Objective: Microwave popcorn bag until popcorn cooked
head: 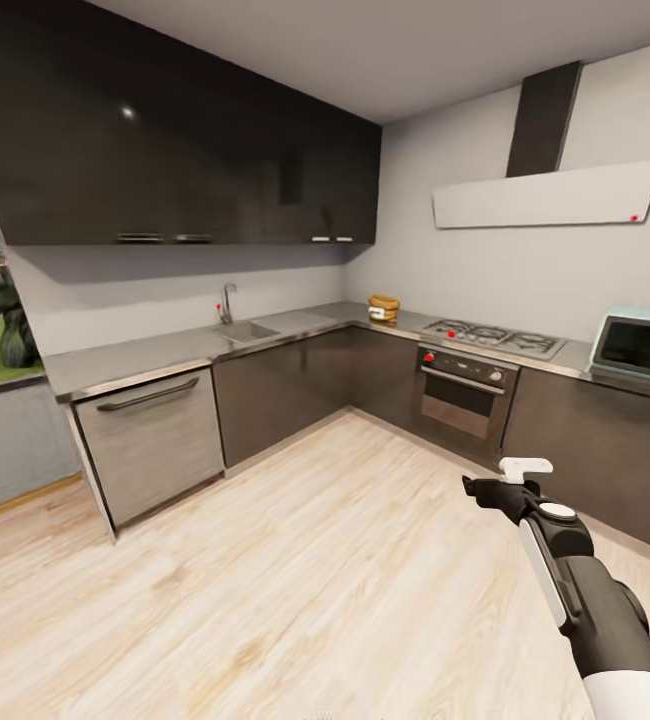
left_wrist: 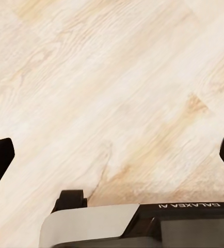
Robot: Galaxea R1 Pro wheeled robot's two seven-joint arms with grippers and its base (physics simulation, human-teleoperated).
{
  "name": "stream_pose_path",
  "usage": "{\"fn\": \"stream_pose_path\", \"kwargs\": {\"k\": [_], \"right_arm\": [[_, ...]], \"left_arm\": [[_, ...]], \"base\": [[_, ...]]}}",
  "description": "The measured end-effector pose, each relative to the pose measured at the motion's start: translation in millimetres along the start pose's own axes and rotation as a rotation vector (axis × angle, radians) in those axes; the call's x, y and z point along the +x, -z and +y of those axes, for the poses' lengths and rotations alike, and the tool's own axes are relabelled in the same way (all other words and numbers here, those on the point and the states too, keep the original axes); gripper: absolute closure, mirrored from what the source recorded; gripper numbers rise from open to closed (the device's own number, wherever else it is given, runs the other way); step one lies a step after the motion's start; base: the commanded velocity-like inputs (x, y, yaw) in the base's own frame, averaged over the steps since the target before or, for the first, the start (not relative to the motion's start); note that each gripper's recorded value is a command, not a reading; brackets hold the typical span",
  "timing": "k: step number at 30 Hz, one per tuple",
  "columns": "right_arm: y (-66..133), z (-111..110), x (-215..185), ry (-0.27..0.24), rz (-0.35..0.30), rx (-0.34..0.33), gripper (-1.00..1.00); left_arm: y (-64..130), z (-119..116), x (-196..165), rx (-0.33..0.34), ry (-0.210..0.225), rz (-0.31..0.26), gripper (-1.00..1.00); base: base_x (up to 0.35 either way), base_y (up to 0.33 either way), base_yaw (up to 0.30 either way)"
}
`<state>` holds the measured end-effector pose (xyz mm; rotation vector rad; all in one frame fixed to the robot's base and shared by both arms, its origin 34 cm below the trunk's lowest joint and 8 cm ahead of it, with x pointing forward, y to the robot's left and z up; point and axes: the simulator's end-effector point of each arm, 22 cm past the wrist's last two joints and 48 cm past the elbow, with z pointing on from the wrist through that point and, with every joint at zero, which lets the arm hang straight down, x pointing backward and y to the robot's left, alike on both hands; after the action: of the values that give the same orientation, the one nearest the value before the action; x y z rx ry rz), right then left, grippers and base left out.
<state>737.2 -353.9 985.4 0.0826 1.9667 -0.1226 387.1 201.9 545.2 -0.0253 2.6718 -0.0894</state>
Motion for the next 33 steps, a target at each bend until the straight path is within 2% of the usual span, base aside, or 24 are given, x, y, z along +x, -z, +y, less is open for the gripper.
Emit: {"fn": "stream_pose_path", "kwargs": {"k": [17, 33], "right_arm": [[-3.2, 6.4, 10.3, 0.015, 0.012, -0.007, -1.0], [-4.7, -0.1, 7.0, 0.004, 0.012, 0.002, -1.0]], "left_arm": [[-1.0, 0.3, 6.4, -0.001, 0.001, 0.015, -1.0], [-1.1, 0.3, 6.9, 0.0, 0.001, 0.017, -1.0]], "base": [[0.0, 0.0, -0.184], [0.0, 0.0, -0.289]]}}
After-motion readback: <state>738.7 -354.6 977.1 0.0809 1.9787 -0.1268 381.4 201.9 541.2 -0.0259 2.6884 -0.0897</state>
